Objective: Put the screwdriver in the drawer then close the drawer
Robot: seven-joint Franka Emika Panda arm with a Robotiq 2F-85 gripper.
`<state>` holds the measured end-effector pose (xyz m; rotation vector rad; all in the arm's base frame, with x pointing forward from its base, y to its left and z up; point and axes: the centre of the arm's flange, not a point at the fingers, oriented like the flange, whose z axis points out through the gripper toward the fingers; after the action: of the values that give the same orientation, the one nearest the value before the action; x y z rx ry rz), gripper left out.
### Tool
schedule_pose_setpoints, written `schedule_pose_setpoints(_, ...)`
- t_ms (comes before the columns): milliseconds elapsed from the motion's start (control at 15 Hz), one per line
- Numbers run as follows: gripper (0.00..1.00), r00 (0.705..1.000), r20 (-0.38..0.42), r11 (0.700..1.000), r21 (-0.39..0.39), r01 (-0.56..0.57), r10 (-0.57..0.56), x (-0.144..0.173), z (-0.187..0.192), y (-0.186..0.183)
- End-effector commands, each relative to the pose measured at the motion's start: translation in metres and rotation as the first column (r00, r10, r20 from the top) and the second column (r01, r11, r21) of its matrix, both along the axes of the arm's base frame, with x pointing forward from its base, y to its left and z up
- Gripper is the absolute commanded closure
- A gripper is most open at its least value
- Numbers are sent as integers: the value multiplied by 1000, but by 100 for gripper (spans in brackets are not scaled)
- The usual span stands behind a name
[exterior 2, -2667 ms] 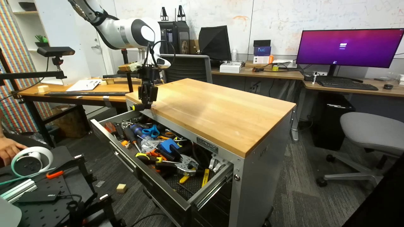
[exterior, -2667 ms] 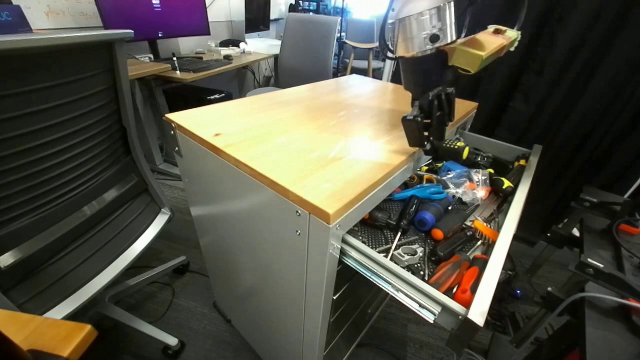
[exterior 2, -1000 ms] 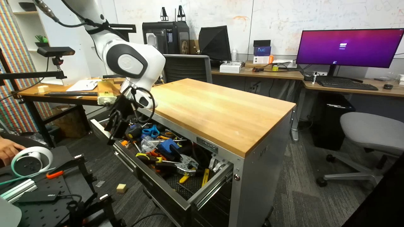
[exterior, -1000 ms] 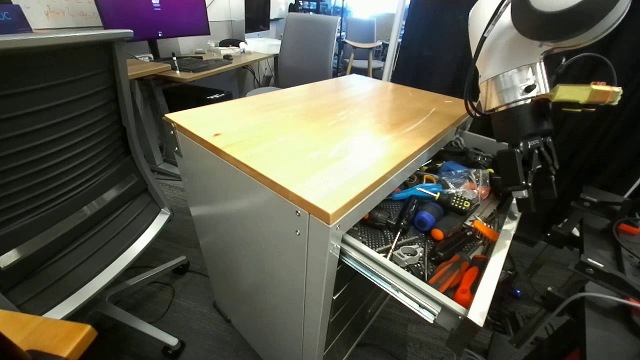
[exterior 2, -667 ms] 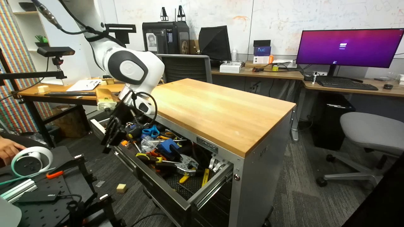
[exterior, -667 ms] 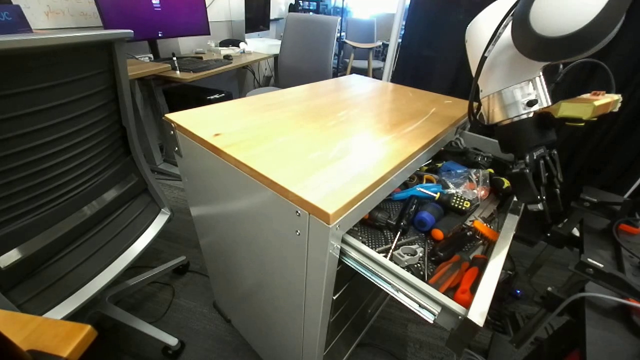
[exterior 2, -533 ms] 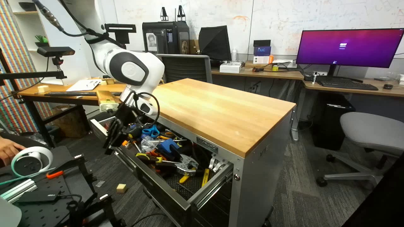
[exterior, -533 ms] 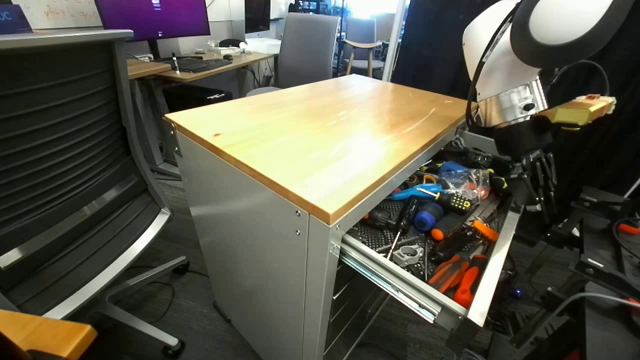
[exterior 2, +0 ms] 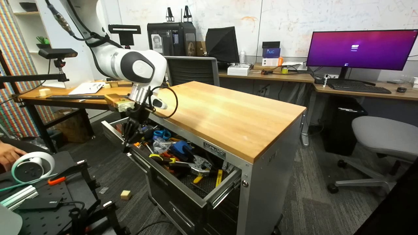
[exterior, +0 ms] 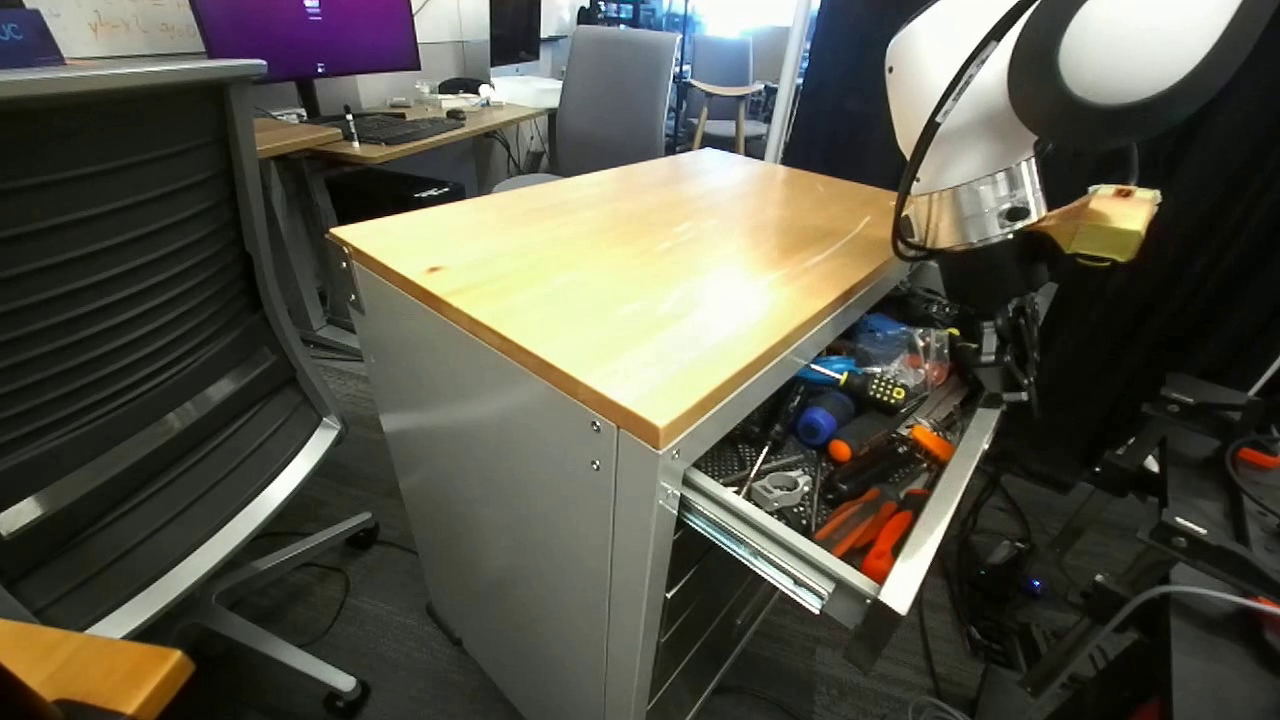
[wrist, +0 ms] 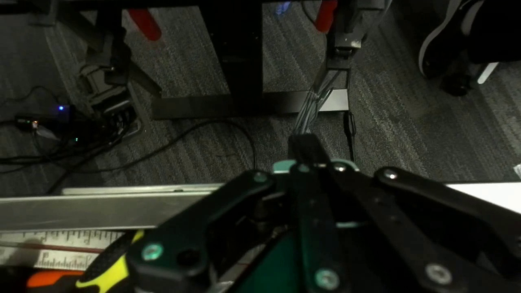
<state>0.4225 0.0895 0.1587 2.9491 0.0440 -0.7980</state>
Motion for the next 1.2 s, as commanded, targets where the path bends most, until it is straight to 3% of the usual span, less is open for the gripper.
schedule_pose_setpoints(0,100,991,81,994,-20,-105,107,43,-10,23)
schedule_pose_setpoints(400,100,949,144,960,-60,-274,280,83,-17,61)
schedule_pose_setpoints(667,100,901,227,929,-98,-357,370,103,-7,88)
schedule_pose_setpoints(867,100,860,308,914,-138,-382,406,99,10,105)
schedule_pose_setpoints(1133,100,838,386,923,-176,-344,385,87,34,119)
